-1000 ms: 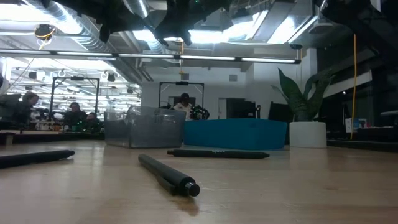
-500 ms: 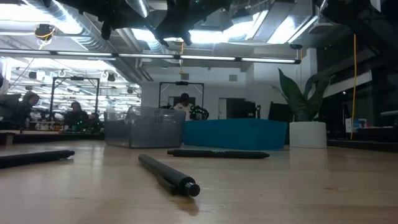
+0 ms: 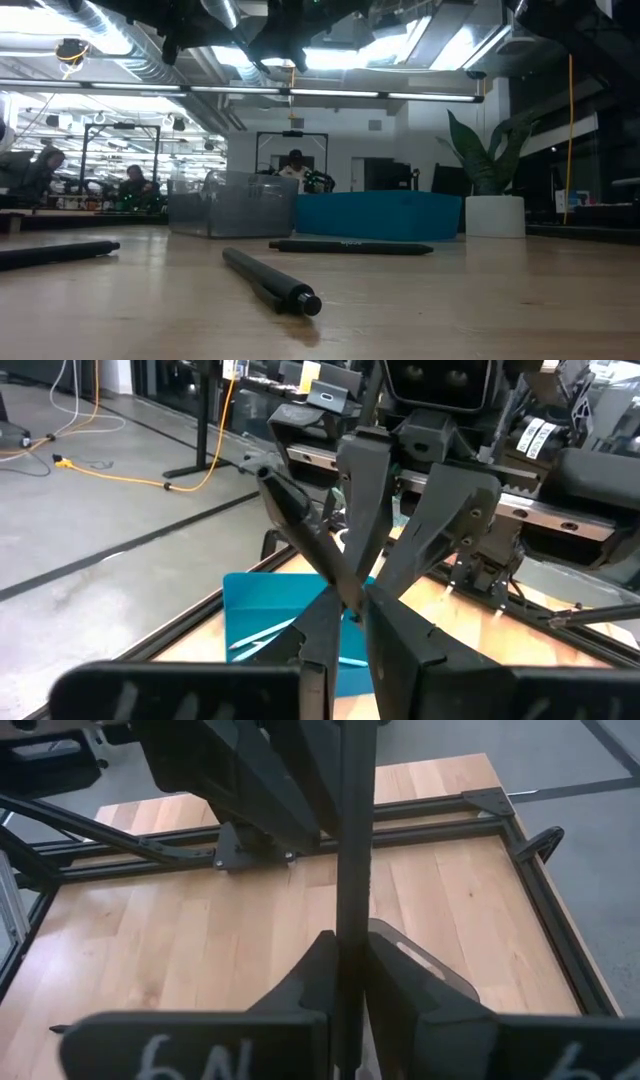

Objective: Sort pens & pencils
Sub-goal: Put the black pen into the black bin

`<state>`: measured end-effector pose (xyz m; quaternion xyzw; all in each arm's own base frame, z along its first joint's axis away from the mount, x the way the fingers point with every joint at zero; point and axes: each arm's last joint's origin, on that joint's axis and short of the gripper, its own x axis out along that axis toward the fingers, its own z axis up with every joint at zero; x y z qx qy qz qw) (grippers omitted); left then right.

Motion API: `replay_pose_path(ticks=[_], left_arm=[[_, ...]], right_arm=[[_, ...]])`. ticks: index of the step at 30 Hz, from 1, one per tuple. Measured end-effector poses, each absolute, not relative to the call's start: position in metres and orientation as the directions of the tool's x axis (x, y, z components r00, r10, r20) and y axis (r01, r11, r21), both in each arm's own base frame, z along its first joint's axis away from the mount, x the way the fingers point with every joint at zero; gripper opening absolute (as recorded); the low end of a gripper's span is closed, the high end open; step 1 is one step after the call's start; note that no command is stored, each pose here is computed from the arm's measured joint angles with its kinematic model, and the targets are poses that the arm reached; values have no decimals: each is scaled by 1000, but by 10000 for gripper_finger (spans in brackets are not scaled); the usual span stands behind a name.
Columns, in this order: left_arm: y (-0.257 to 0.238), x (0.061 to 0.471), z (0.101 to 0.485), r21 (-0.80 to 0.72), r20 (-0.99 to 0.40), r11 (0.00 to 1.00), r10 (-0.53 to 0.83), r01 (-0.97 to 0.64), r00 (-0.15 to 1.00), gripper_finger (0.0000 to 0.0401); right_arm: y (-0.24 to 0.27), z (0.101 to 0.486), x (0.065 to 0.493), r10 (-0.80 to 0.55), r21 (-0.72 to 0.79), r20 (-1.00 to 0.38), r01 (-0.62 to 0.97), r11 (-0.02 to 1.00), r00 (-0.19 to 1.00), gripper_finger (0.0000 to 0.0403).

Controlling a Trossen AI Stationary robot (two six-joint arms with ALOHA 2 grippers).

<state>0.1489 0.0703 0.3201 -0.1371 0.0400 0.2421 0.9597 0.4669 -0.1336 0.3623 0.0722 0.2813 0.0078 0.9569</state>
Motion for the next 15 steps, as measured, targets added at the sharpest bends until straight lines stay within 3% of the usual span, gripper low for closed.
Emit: replay_pose_path(ticks=[15], left_arm=[[74,148,314,-267,-149,830,467,-490,872,41]], right_arm=[[-132,362,467,64,148,-536,18,989,842,37]])
